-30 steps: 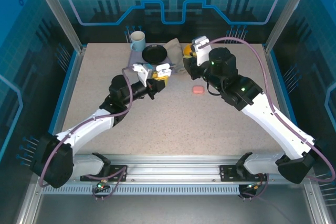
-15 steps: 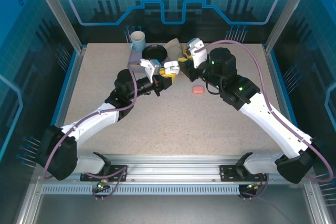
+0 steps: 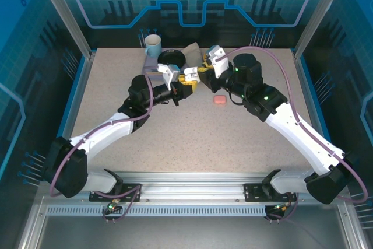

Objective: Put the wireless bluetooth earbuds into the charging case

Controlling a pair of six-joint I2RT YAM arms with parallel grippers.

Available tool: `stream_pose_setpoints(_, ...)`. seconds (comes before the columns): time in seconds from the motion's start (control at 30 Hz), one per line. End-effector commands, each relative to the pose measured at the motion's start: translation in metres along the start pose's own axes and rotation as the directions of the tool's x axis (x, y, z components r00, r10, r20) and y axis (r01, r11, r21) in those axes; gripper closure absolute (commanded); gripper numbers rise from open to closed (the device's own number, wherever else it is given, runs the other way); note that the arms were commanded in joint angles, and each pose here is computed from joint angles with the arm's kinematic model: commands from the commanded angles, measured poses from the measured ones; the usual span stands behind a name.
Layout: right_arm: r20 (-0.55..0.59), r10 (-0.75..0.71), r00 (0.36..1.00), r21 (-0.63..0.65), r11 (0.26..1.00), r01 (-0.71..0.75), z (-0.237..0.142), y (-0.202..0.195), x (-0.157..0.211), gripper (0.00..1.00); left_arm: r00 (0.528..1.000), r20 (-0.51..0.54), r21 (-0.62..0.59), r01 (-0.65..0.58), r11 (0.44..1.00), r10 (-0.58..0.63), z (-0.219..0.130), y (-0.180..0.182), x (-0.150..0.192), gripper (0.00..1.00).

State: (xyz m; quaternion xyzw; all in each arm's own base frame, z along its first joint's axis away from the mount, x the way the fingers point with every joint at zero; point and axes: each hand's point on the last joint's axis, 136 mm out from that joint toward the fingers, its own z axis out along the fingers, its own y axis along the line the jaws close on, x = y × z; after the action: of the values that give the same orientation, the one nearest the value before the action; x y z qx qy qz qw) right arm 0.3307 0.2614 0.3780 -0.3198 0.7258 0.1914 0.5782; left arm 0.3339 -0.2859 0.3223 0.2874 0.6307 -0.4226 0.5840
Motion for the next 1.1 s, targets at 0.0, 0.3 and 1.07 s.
stream_pose_setpoints(0.0,0.053,-0.043,0.998,0.019,0.999,0.042,-0.006,-0.006,-0.01,0.76,0.999,0.036,0.054,-0.021,0.998,0.019,0.005,-0.013,-0.018,1.0)
stream_pose_setpoints(0.3,0.066,-0.066,0.996,0.039,0.997,0.063,-0.003,-0.009,-0.012,0.76,0.999,0.034,0.072,-0.025,0.997,0.022,0.006,-0.017,-0.022,1.0)
stream_pose_setpoints(1.07,0.035,-0.047,0.998,0.026,0.999,0.046,0.002,-0.007,0.004,0.77,0.999,0.045,0.064,-0.034,0.997,0.031,0.007,-0.017,-0.025,1.0)
